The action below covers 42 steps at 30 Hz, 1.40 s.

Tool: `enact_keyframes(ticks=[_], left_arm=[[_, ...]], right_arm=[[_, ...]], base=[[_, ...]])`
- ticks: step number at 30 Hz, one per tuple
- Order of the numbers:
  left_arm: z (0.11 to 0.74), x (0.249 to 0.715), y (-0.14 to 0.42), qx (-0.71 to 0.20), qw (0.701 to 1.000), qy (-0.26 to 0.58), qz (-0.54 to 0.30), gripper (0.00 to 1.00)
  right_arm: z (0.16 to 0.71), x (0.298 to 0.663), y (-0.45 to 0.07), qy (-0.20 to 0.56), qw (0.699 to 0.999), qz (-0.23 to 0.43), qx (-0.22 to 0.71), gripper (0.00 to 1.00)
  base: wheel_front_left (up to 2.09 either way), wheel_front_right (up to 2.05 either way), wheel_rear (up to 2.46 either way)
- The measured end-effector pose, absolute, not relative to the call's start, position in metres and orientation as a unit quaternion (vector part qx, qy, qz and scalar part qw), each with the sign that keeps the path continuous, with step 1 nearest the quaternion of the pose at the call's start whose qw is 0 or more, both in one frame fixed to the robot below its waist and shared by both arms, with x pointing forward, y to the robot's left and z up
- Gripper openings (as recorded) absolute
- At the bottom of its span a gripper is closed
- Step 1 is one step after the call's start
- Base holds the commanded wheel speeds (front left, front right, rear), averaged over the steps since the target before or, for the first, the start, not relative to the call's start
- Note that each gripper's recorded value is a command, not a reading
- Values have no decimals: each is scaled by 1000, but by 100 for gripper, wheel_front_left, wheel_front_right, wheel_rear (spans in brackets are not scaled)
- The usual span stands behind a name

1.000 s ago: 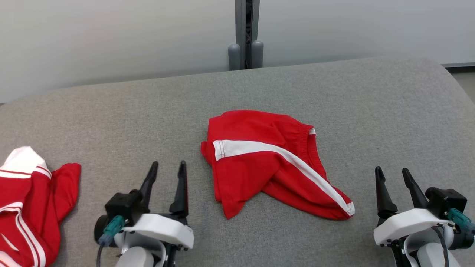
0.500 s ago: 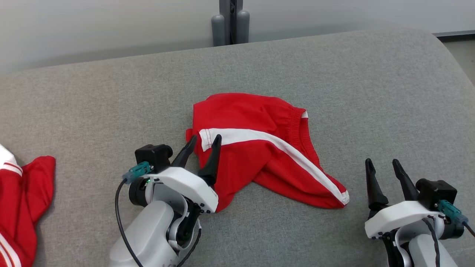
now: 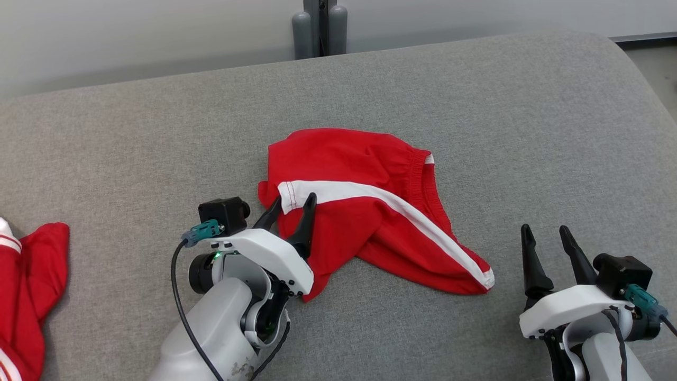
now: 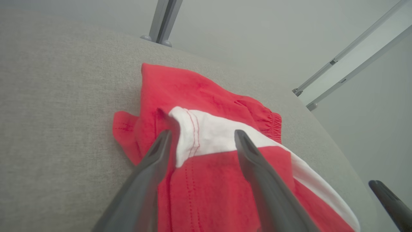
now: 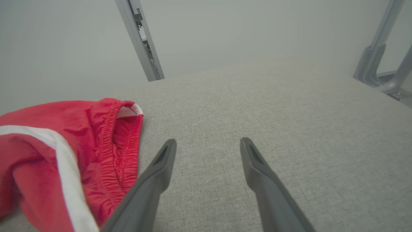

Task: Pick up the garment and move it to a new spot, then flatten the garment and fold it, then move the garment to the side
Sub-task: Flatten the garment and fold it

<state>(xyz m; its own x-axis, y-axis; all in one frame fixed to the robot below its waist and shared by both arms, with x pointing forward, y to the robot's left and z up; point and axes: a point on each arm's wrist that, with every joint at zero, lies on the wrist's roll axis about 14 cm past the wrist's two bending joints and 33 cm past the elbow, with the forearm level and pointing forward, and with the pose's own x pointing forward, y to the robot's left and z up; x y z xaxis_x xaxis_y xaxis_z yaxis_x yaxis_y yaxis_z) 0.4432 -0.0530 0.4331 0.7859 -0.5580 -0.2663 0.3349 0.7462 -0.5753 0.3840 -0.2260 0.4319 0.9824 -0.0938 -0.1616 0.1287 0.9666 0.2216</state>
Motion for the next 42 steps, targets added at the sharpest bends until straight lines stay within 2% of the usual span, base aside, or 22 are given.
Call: enact_keyframes(ticks=[6, 7, 8, 9, 10, 25, 42], left_arm=[[443, 444, -57, -269, 906, 204, -255, 100], [443, 444, -57, -271, 905, 204, -257, 75], [443, 443, -58, -273, 904, 205, -258, 42], [443, 442, -59, -273, 903, 206, -259, 18], [443, 442, -60, -275, 902, 206, -262, 0], [454, 444, -52, -276, 909, 173, -260, 0], [475, 444, -1, -255, 938, 112, -207, 0]], right_arm=[[433, 385, -222, 74, 989, -51, 118, 100], [433, 386, -221, 75, 989, -50, 117, 100], [432, 386, -221, 75, 989, -49, 116, 100], [432, 386, -220, 76, 989, -48, 116, 100], [432, 386, -220, 77, 989, -47, 115, 100], [431, 384, -211, 80, 990, -33, 116, 100], [409, 358, -159, 136, 982, 121, 50, 100]], base=[[0, 0, 0], [0, 0, 0], [0, 0, 0], [0, 0, 0], [0, 0, 0], [0, 0, 0], [0, 0, 0]])
